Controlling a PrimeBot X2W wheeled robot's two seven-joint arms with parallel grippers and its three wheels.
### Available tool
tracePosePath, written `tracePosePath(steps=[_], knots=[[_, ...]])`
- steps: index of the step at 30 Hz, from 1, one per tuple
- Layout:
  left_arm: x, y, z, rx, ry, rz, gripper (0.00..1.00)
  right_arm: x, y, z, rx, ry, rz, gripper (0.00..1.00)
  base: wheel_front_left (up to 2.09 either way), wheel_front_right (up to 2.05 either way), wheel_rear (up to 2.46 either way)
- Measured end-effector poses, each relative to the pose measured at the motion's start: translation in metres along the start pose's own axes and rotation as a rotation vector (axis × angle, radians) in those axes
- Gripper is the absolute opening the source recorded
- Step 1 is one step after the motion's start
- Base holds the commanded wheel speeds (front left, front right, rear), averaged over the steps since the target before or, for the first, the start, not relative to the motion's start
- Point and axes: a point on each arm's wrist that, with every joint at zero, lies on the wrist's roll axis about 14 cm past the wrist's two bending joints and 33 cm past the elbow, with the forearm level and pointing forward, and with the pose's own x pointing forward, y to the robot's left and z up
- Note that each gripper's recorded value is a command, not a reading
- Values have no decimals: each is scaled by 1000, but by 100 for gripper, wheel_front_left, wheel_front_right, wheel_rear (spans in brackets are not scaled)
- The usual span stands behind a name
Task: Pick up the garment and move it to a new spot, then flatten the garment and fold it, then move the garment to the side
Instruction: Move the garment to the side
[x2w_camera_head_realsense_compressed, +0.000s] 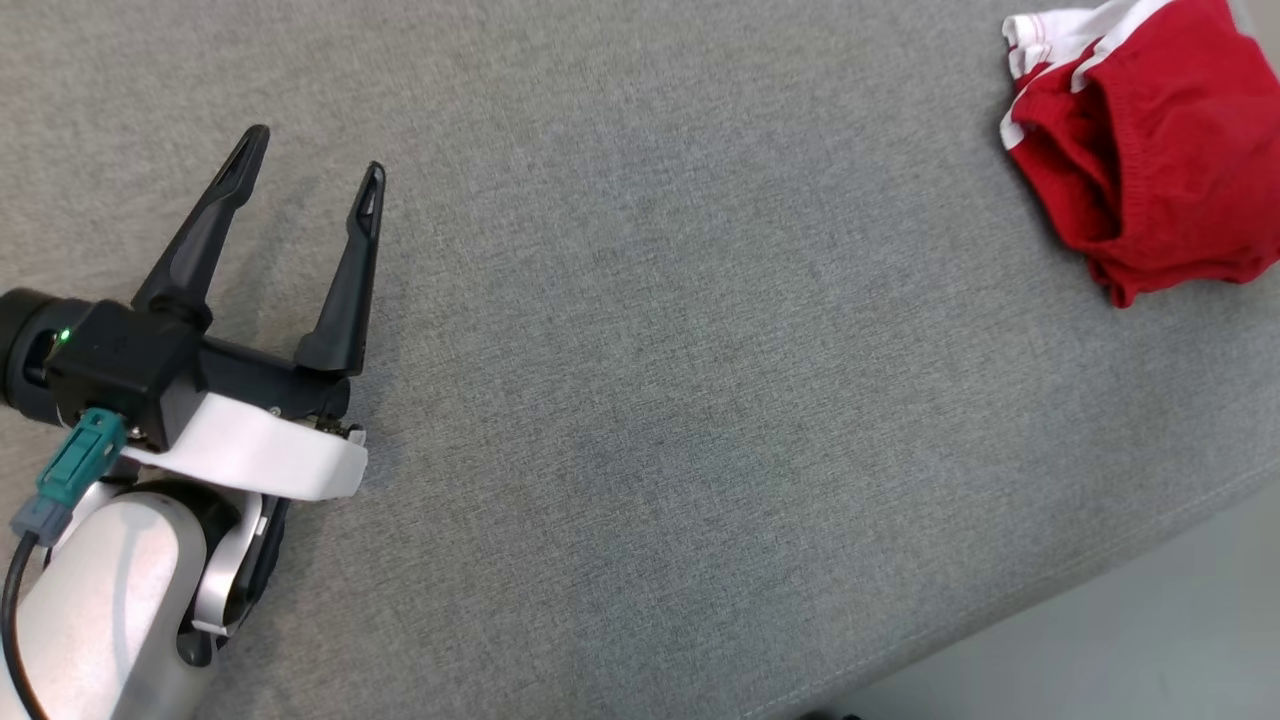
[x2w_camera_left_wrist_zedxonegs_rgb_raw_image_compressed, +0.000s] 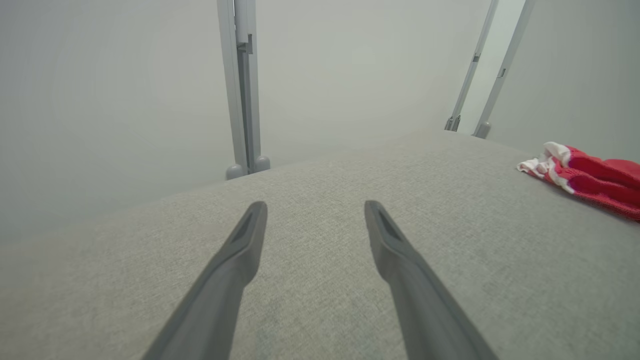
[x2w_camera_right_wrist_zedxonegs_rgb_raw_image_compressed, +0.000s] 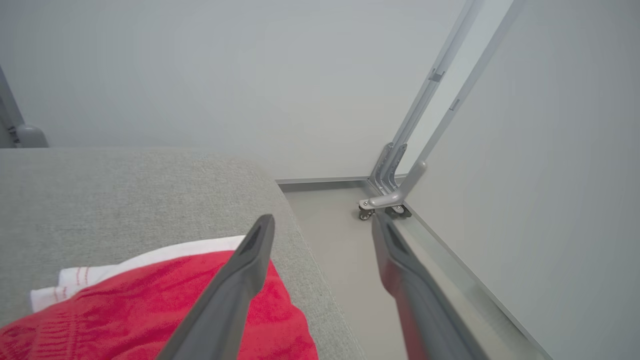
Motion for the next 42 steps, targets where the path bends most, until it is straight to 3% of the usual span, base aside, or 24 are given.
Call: tracePosePath(steps=[8, 14, 22, 42], knots=[[-32, 8, 26, -24, -44, 120, 100, -39, 34, 63, 81, -265, 67, 100, 0, 0, 0], [-64, 17, 46, -21, -72, 209, 100, -76, 77, 75, 151, -354, 157, 100, 0, 0, 0], [-111, 35, 67, -4, -105, 333, 100, -116, 140, 87, 246, -386, 310, 100, 0, 0, 0], [-228, 35, 92, 22, -145, 552, 100, -201, 171, 96, 297, -363, 464, 100, 0, 0, 0]])
